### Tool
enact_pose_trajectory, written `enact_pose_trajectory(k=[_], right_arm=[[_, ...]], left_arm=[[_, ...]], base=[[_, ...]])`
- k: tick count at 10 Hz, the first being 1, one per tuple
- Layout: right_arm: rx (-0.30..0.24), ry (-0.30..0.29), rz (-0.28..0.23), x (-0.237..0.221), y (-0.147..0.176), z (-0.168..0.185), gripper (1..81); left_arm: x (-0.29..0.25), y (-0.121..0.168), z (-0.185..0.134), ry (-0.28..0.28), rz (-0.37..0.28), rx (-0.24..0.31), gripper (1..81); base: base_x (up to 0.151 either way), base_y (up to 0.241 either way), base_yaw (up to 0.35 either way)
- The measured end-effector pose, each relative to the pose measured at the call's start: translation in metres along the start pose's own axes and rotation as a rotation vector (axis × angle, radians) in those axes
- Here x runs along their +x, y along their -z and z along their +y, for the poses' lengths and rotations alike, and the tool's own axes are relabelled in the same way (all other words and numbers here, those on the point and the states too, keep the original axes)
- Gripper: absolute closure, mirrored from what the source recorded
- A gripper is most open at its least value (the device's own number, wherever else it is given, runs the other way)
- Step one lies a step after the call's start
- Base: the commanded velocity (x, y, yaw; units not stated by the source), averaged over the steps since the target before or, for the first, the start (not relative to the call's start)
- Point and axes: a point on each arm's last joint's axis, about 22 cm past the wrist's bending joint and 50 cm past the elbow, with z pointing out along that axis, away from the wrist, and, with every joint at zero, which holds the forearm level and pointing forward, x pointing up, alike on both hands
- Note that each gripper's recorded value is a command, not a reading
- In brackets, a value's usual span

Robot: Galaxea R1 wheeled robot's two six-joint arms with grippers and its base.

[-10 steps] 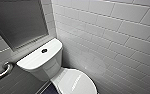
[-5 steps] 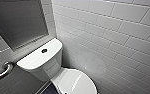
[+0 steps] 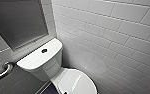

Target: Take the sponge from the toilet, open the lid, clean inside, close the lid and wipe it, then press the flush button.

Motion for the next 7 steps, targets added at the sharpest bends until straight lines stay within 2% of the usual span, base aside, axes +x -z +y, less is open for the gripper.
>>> enact_pose_trajectory(k=[2,7], right_arm=[[0.001,0.002,0.004,0.003,0.0,0.0,81.1],[0.004,0.001,0.003,0.002,-0.001,-0.002,81.1]], left_arm=[[0.005,0.001,-0.005,0.032,0.01,0.01,1.0],[0.001,0.001,0.005,0.036,-0.008,-0.004,1.0]], base=[[0.0,0.0,0.0],[0.0,0.0,0.0]])
